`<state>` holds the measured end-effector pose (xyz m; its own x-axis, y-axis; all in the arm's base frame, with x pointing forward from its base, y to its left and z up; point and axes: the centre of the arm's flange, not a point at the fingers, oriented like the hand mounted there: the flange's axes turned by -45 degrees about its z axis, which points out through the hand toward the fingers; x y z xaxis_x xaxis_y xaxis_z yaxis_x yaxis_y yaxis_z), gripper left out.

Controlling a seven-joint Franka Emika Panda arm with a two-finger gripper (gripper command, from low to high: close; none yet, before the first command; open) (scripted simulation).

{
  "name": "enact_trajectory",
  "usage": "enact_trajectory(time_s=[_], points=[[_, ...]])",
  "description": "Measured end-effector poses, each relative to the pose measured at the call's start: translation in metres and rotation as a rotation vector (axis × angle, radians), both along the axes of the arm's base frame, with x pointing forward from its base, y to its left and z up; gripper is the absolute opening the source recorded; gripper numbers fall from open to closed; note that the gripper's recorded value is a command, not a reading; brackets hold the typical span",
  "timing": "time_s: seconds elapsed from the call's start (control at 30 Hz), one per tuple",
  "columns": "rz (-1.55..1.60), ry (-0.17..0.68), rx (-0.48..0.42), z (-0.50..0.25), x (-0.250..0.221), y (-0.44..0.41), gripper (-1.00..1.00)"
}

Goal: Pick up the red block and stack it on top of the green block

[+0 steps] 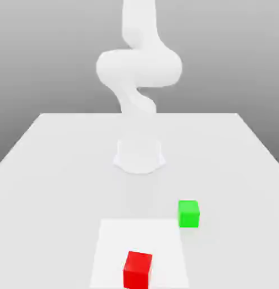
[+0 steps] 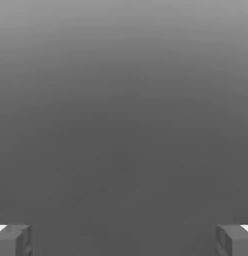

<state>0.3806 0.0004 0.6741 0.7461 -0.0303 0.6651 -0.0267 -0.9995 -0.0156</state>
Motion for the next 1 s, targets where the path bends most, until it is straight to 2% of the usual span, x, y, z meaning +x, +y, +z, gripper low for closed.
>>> enact_trajectory(time_s=[0.2,0.43,0.6,0.8,0.97,1.0], points=[[-0.039,0.176,0.016,-0.101,0.068,0.000,0.00],[-0.083,0.375,0.034,-0.230,0.112,-0.002,0.00],[-0.115,0.518,0.048,-0.327,0.121,-0.003,0.00],[-0.154,0.688,0.065,-0.440,0.107,-0.003,0.00],[-0.163,0.724,0.069,-0.512,0.102,-0.002,0.00],[-0.163,0.725,0.069,-0.523,0.101,-0.002,-1.00]])
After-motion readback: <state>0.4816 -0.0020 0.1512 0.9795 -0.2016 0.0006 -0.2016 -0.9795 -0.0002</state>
